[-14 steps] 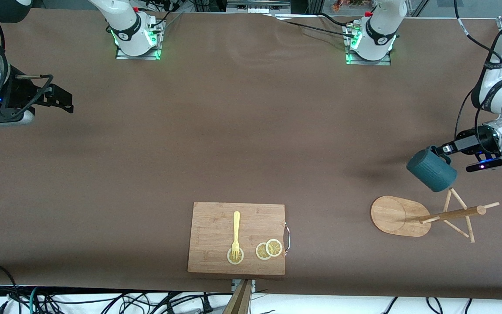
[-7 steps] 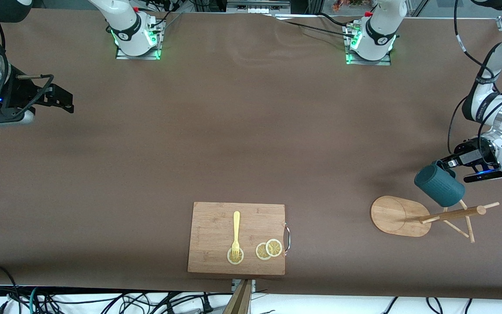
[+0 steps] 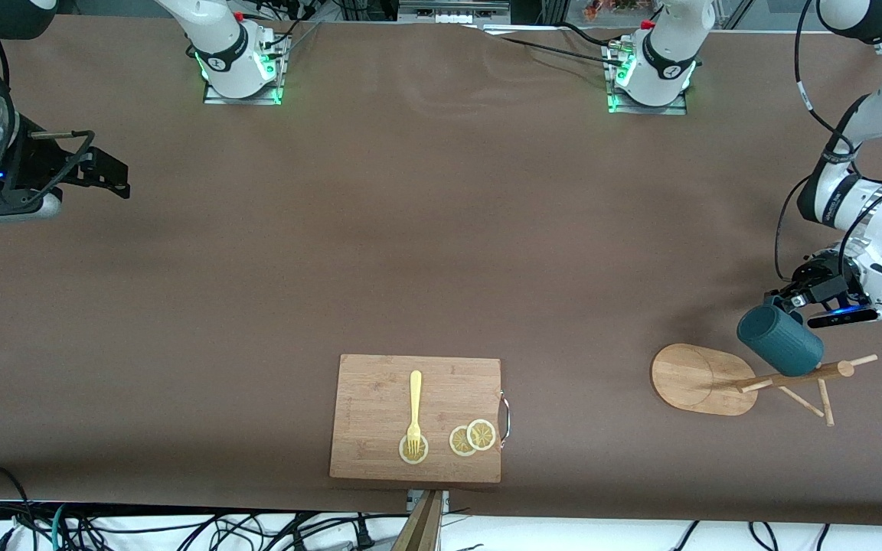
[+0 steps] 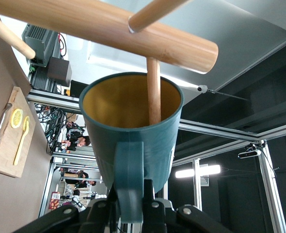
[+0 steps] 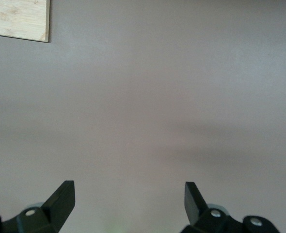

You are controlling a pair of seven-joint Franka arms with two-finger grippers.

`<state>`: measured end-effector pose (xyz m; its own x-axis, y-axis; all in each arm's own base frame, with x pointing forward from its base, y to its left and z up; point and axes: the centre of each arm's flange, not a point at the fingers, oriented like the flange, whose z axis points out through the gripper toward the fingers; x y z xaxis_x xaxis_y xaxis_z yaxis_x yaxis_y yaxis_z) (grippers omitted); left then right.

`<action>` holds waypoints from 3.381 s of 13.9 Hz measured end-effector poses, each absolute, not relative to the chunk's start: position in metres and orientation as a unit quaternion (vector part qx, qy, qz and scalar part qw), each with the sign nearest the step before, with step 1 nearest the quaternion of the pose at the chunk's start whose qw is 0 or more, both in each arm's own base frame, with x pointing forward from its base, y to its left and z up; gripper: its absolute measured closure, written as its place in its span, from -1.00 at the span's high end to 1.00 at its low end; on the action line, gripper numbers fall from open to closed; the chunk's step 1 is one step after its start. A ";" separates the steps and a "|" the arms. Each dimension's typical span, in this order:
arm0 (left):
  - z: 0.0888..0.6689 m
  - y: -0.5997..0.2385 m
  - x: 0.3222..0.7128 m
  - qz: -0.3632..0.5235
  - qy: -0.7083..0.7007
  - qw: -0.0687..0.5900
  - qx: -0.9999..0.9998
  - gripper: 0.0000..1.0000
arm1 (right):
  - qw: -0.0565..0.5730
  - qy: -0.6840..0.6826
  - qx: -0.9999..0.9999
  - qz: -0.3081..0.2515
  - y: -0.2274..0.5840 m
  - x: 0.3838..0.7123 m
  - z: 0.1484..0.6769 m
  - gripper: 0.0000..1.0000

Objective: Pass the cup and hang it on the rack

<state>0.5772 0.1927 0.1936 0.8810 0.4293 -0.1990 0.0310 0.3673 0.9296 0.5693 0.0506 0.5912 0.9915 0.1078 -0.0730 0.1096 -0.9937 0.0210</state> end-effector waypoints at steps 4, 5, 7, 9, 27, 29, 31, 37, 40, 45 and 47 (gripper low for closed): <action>0.194 0.204 0.577 0.122 0.217 0.806 0.537 -0.58 | 0.013 0.055 0.998 -0.036 0.051 0.569 0.591 1.00; 0.191 0.206 0.578 0.121 0.219 0.808 0.534 -0.58 | 0.013 0.055 0.998 -0.036 0.051 0.569 0.591 1.00; 0.186 0.208 0.578 0.117 0.217 0.813 0.528 -0.58 | 0.013 0.055 0.998 -0.036 0.051 0.569 0.591 1.00; 0.180 0.208 0.578 0.114 0.217 0.815 0.525 -0.58 | 0.013 0.055 0.998 -0.036 0.051 0.569 0.591 1.00; 0.245 0.241 0.516 -0.073 0.084 0.713 0.692 1.00 | 0.012 0.055 0.998 -0.036 0.051 0.569 0.591 1.00; 0.278 0.246 0.519 -0.090 0.054 0.674 0.732 1.00 | 0.012 0.055 0.998 -0.036 0.051 0.569 0.591 1.00; 0.320 0.246 0.534 -0.122 0.037 0.618 0.776 1.00 | 0.012 0.055 0.998 -0.036 0.051 0.569 0.591 1.00; 0.467 0.151 0.589 -0.194 0.005 0.369 0.909 1.00 | 0.013 0.055 0.997 -0.045 0.051 0.567 0.590 1.00; 0.504 0.100 0.607 -0.178 -0.014 0.239 0.954 1.00 | 0.013 0.055 0.997 -0.048 0.051 0.567 0.589 1.00; 0.565 0.039 0.620 -0.091 -0.071 0.052 0.992 1.00 | 0.013 0.055 0.997 -0.049 0.051 0.566 0.589 1.00; 0.591 0.043 0.612 -0.066 -0.071 0.038 0.995 1.00 | 0.013 0.055 0.997 -0.049 0.051 0.566 0.589 1.00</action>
